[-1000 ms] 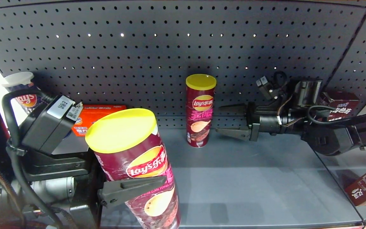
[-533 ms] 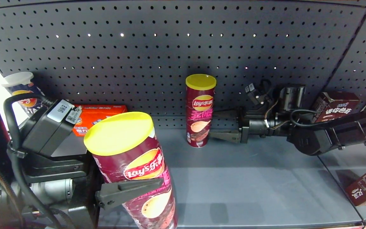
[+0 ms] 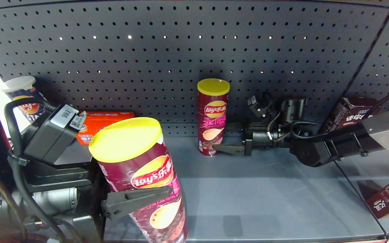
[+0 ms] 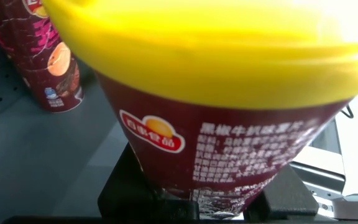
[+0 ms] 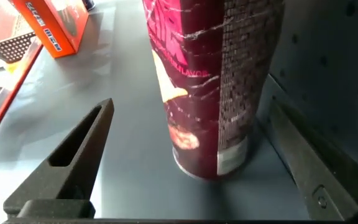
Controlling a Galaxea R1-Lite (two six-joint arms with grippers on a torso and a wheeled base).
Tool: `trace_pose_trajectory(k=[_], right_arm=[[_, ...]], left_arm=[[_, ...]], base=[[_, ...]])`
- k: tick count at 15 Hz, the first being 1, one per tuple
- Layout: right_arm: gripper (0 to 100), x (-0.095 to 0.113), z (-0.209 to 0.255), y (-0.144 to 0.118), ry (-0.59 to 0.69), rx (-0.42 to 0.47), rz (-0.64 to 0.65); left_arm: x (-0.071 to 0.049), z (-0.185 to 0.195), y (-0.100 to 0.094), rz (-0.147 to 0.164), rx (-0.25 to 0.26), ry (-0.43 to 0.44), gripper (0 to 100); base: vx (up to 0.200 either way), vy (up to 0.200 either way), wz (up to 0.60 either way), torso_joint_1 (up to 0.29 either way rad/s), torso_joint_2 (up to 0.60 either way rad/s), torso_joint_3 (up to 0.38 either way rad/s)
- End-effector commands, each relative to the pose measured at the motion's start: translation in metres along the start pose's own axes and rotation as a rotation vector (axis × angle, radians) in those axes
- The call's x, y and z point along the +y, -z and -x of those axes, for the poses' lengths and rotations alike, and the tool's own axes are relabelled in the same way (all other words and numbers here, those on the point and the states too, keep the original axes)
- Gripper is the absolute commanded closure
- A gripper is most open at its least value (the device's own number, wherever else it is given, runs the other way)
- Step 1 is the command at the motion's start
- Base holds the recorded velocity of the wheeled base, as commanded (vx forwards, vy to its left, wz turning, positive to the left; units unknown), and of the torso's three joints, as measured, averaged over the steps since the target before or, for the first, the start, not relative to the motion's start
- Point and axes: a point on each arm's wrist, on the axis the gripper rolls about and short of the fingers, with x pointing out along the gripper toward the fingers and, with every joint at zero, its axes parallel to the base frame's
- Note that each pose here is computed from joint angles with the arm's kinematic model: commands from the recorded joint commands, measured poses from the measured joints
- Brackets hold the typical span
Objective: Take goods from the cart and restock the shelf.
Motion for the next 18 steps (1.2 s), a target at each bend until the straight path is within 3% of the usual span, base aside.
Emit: trace_pose_trajectory(k=[1, 7, 8, 13, 17, 18], right_arm=[[0, -0.005, -0.010, 0.007, -0.011, 0.000, -0.001], [0, -0.007, -0.033, 0.010, -0.022, -0.016, 0.027], [100, -0.007, -0.034, 0.009, -0.018, -0.027, 0.040], [100, 0.009, -0.026, -0.008, 0.004, -0.031, 0.050], [100, 0.047, -0.007, -0.036, 0.043, -0.030, 0.057], [100, 0.065, -0.002, -0.039, 0.078, -0.014, 0.056]], left_arm=[[0.001, 0.000, 0.000, 0.001, 0.000, -0.006, 100], [0.002, 0.001, 0.001, 0.004, 0.003, -0.009, 100], [0.002, 0.001, 0.001, 0.004, 0.003, -0.009, 100], [0.002, 0.001, 0.002, 0.005, 0.004, -0.009, 100], [0.000, 0.002, 0.000, -0.002, -0.001, -0.009, 100], [0.000, 0.002, -0.001, -0.005, -0.005, -0.010, 100]], base=[[0.000, 0.000, 0.00, 0.000, 0.00, 0.000], [0.000, 0.000, 0.00, 0.000, 0.00, 0.000], [0.000, 0.000, 0.00, 0.000, 0.00, 0.000], [0.000, 0.000, 0.00, 0.000, 0.00, 0.000], [0.000, 0.000, 0.00, 0.000, 0.00, 0.000], [0.000, 0.000, 0.00, 0.000, 0.00, 0.000]])
